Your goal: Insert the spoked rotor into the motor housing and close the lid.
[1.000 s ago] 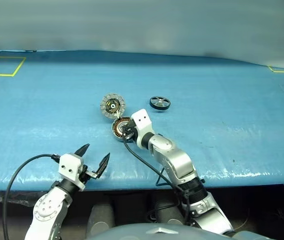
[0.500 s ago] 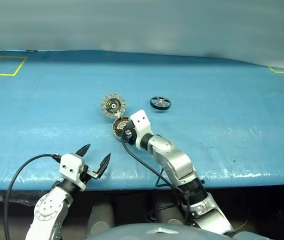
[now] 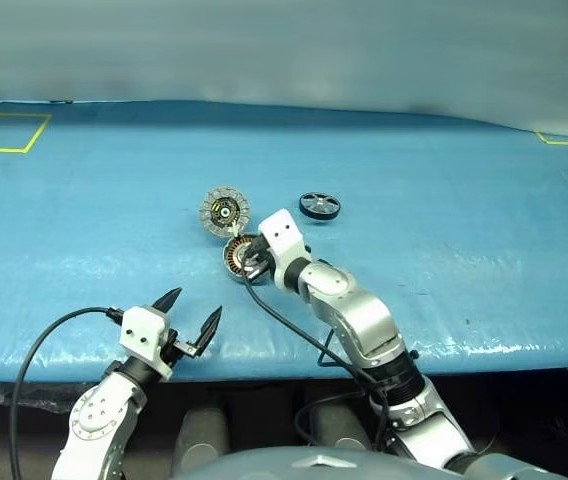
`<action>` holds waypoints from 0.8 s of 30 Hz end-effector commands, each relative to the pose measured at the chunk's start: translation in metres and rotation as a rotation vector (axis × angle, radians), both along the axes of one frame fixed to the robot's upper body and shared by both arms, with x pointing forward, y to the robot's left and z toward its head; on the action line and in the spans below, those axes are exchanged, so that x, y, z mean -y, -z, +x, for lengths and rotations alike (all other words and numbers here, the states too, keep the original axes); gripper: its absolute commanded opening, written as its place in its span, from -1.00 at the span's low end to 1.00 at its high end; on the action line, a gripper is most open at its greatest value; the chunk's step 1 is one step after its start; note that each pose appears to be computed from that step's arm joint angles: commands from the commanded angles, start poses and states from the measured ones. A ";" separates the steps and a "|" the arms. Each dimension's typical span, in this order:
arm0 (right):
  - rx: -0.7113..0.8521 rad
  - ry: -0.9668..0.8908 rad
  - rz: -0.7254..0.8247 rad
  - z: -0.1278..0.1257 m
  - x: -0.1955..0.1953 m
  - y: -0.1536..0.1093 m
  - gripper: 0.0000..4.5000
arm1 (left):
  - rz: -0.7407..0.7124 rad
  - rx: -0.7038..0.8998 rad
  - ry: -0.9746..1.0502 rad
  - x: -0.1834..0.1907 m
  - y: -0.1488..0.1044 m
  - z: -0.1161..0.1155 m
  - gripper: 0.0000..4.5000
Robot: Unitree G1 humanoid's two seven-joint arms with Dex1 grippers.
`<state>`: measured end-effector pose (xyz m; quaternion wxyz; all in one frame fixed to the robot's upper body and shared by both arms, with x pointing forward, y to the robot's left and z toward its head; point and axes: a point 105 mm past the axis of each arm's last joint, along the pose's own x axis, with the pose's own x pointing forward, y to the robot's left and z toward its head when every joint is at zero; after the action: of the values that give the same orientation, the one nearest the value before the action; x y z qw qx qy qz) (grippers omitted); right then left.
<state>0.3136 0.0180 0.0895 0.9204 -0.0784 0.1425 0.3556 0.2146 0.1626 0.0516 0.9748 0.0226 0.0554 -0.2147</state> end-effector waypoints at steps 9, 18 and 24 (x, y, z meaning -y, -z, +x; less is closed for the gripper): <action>0.065 -0.010 -0.053 -0.001 -0.006 -0.013 -0.99 | 0.003 0.021 0.002 0.003 -0.003 -0.002 1.00; 0.039 0.039 -0.099 0.006 0.007 -0.001 -0.99 | 0.006 0.021 -0.002 0.002 -0.003 -0.001 1.00; 0.011 0.054 -0.087 0.007 0.008 0.003 -0.99 | 0.006 0.020 -0.002 0.003 -0.003 -0.001 1.00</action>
<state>0.3197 0.0091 0.0813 0.9228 -0.1254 0.1615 0.3265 0.2130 0.1615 0.0489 0.9747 0.0275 0.0608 -0.2131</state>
